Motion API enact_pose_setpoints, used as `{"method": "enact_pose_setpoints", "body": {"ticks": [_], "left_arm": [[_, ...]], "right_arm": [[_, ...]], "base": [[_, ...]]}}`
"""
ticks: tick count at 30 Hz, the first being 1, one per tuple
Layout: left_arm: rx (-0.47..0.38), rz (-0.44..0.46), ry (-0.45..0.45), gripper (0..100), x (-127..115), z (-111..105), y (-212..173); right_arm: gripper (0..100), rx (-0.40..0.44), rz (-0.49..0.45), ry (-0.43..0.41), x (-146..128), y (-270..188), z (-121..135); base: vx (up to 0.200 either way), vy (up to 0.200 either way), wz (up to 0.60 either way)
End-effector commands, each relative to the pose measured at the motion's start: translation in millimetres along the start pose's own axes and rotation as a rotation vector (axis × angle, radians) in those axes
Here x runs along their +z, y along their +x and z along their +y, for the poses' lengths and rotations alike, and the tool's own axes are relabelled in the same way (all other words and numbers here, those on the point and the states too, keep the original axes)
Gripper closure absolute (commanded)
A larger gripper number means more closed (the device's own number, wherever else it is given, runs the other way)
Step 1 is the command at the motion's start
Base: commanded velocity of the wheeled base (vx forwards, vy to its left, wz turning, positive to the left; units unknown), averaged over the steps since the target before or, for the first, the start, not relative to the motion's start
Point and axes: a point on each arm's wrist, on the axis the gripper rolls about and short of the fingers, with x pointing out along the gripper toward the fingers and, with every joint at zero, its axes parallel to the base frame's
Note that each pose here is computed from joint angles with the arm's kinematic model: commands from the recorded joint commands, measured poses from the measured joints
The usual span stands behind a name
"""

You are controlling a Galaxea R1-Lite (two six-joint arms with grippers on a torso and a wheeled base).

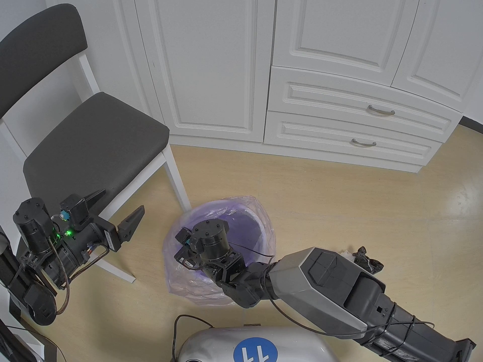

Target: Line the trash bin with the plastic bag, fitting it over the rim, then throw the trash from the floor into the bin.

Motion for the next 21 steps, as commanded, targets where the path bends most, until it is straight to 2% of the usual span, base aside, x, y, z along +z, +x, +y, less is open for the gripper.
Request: {"method": "enact_pose_setpoints", "body": {"ticks": [1, 4, 6, 7, 9, 12, 13, 15, 17, 18, 19, 20, 21], "left_arm": [[-0.001, 0.008, -0.002, 0, -2, 0, 1], [-0.002, 0.016, -0.003, 0, -4, 0, 2], [-0.015, 0.032, -0.006, 0, -8, -3, 3], [-0.017, 0.034, -0.006, 0, -8, -3, 3], [-0.029, 0.067, -0.011, 0, -16, -6, 7], [-0.032, 0.111, -0.003, 0, -26, -9, 11], [-0.027, 0.150, 0.008, 0, -35, -12, 15], [-0.021, 0.198, 0.011, 0, -46, -19, 21], [-0.018, 0.220, 0.012, 0, -51, -22, 23], [-0.019, 0.252, 0.014, 0, -59, -28, 26], [-0.019, 0.252, 0.014, 0, -59, -28, 26], [-0.037, 0.295, 0.016, 0, -70, -36, 31], [-0.041, 0.306, 0.015, 0, -74, -38, 32]], "right_arm": [[0, 0.009, 0.010, 0.004, -6, 1, 6], [0, 0.003, -0.004, 0.023, 1, -1, 2], [0, -0.013, -0.049, 0.039, 32, -8, -11], [0, -0.015, -0.057, 0.041, 37, -9, -12], [0, -0.028, -0.078, 0.046, 72, -25, -29], [0, -0.012, -0.016, 0.031, 86, -47, -39], [0, -0.012, 0.050, 0.016, 94, -71, -50], [0, -0.033, 0.120, 0.021, 95, -98, -59], [0, -0.047, 0.145, 0.047, 93, -109, -62], [0, -0.068, 0.177, 0.120, 91, -127, -68], [0, -0.068, 0.177, 0.120, 91, -127, -68], [0, -0.101, 0.213, 0.231, 87, -150, -80], [0, -0.115, 0.221, 0.266, 86, -158, -86]], "base": [[0.000, 0.000, 0.00], [0.000, 0.000, 0.00], [0.000, 0.000, 0.00], [0.000, 0.000, 0.00], [0.000, 0.000, 0.00], [0.000, 0.000, 0.00], [0.000, 0.000, 0.00], [0.000, 0.000, 0.00], [0.000, 0.000, 0.00], [0.000, 0.000, 0.00], [0.000, 0.000, 0.00], [0.000, 0.000, 0.00], [0.000, 0.000, 0.00]]}}
